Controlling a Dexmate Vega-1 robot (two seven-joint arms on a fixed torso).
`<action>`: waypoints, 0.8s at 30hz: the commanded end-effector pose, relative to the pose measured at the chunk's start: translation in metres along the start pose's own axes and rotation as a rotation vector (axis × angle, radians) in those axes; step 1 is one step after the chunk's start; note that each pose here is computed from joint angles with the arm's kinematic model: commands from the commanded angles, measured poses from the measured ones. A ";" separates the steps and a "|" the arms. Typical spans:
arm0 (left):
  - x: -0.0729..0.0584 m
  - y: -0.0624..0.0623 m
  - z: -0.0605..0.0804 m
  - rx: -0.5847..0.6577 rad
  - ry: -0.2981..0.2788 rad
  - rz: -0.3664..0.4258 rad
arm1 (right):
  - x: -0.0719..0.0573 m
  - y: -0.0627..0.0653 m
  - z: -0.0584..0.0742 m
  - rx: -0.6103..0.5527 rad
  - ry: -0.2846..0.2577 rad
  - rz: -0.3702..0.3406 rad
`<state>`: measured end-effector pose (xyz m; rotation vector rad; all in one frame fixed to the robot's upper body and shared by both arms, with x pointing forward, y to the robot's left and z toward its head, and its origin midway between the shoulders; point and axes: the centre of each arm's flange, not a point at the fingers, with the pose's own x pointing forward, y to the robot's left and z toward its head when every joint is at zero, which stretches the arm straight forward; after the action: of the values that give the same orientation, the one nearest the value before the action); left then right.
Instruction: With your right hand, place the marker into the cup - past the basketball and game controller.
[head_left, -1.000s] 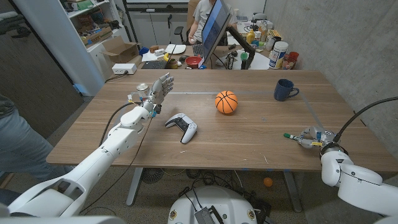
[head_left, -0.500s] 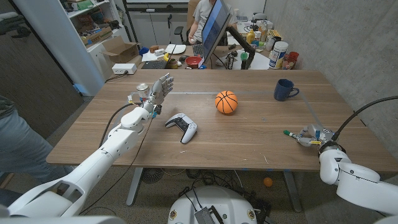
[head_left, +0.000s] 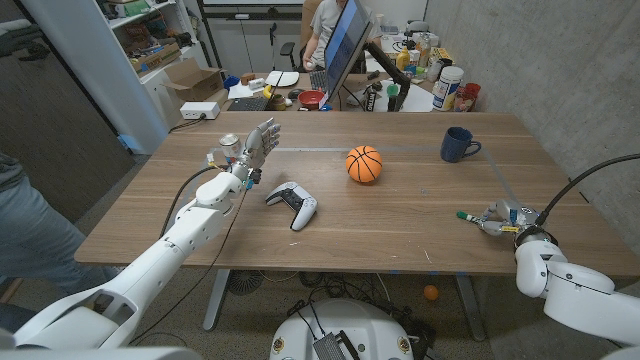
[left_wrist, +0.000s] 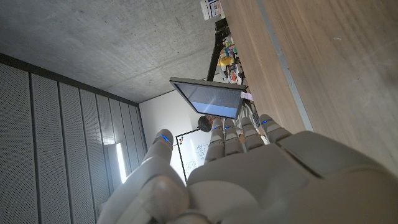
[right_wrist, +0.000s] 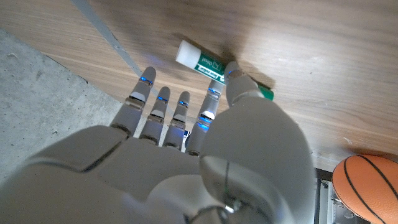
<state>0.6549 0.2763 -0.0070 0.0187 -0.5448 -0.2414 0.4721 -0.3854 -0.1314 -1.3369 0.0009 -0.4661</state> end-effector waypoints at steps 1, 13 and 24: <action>0.005 -0.004 0.001 0.000 -0.002 -0.012 | 0.001 -0.012 -0.001 -0.015 -0.003 -0.047; 0.009 -0.007 0.002 0.003 -0.003 -0.016 | 0.006 -0.034 0.006 -0.039 -0.027 -0.126; 0.013 -0.009 0.004 0.008 -0.011 -0.024 | 0.014 -0.058 0.010 -0.072 -0.060 -0.205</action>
<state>0.6599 0.2677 -0.0014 0.0276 -0.5493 -0.2584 0.4685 -0.3882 -0.0926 -1.3994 -0.1097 -0.5646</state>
